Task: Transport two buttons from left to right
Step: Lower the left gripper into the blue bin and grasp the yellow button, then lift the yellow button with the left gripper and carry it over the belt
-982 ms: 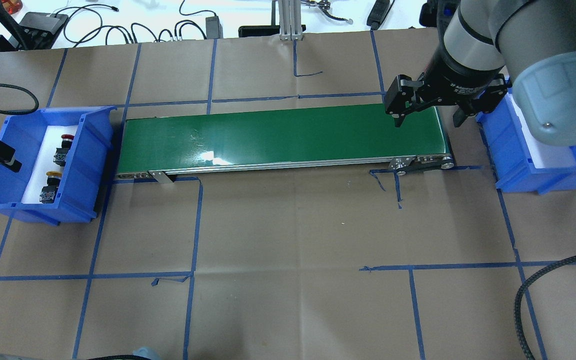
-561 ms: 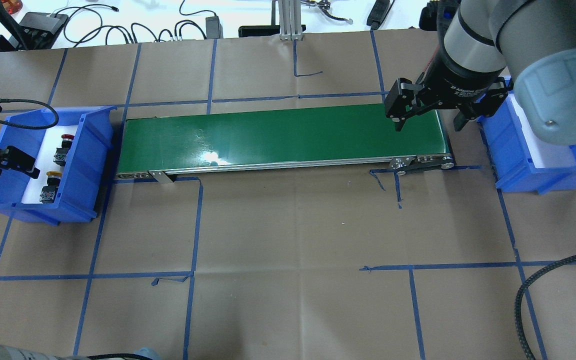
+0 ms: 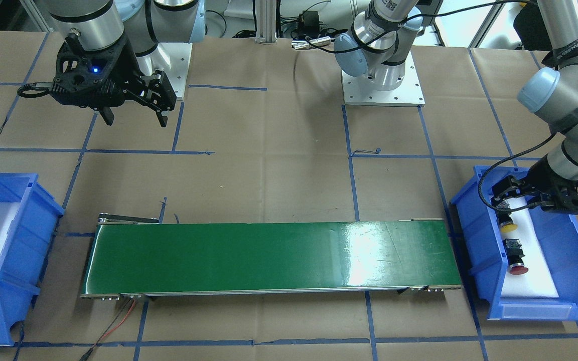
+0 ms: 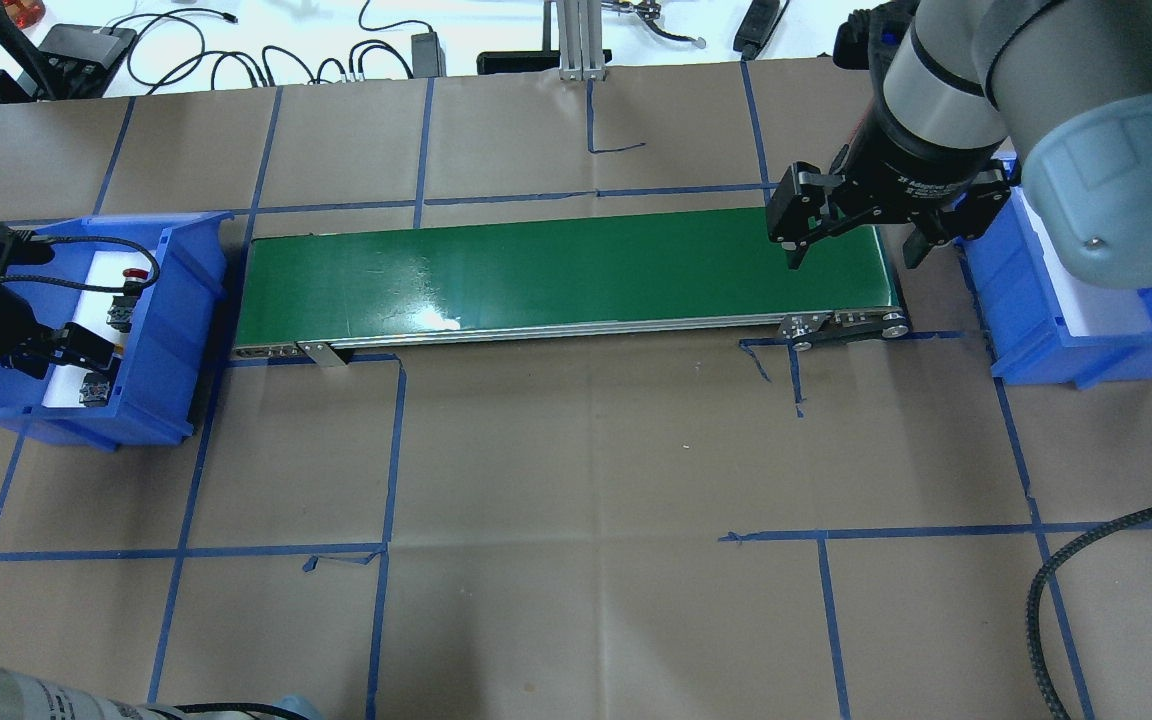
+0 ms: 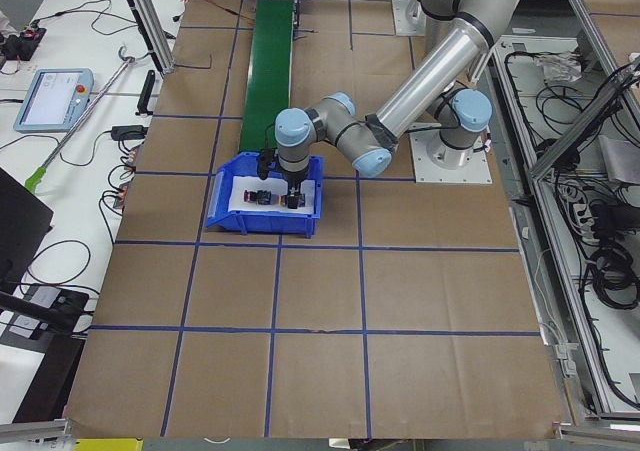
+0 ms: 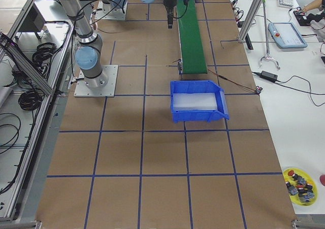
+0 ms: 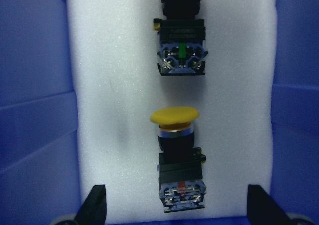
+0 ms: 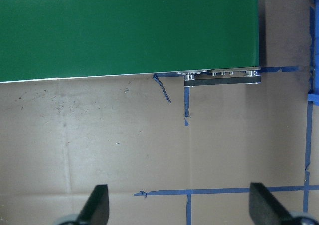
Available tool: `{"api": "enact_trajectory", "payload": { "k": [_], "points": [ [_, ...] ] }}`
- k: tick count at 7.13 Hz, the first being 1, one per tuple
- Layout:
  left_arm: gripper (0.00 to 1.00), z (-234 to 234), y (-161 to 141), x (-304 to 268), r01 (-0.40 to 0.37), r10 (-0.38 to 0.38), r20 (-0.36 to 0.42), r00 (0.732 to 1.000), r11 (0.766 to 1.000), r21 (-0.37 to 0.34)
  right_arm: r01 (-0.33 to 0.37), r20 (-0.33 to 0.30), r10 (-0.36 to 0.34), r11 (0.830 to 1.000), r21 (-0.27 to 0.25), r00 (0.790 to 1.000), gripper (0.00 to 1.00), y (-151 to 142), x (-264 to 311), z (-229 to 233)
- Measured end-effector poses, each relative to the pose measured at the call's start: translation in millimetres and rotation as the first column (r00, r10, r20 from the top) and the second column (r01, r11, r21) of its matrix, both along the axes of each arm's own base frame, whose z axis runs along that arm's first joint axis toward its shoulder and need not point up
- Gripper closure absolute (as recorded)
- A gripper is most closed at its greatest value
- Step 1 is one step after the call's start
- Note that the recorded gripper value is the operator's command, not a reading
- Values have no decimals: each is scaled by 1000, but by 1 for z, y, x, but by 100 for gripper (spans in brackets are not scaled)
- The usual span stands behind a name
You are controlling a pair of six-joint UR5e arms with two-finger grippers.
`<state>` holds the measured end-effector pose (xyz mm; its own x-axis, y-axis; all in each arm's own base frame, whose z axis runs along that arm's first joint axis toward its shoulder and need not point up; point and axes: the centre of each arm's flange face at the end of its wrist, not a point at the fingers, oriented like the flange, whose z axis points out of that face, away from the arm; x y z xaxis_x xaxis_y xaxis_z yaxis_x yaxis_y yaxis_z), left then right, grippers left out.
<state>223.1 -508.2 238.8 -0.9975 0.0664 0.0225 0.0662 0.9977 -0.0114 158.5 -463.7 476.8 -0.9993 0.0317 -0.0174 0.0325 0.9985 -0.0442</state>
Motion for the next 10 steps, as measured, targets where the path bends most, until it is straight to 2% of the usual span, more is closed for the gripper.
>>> {"api": "enact_trajectory", "payload": {
  "k": [1, 2, 4, 7, 8, 10],
  "points": [
    [1, -9, -3, 0, 2, -2, -2, 1000, 1000, 1, 0, 1, 0, 1000, 1, 1000, 0, 0, 0, -1],
    [5, -17, -5, 0, 5, -5, -2, 1000, 1000, 1, 1, 2, -1, 1000, 3, 1000, 0, -1, 0, -2],
    [27, -24, -7, 0, 6, -6, -5, 1000, 1000, 3, 7, 2, -7, 1000, 4, 1000, 0, -1, 0, -2],
    [85, -26, -8, 0, 6, -5, -6, 1000, 1000, 5, 12, 1, -12, 1000, 4, 1000, 0, -1, 0, -2],
    [98, -26, -8, 1, 5, -5, -6, 1000, 1000, 6, 12, 1, -12, 1000, 3, 1000, 0, -1, 0, -2],
    [100, -19, -10, 2, 4, -4, 1, 1000, 1000, -3, 12, 1, -12, 1000, 1, 1000, 0, -1, 0, -1]
  ]
}}
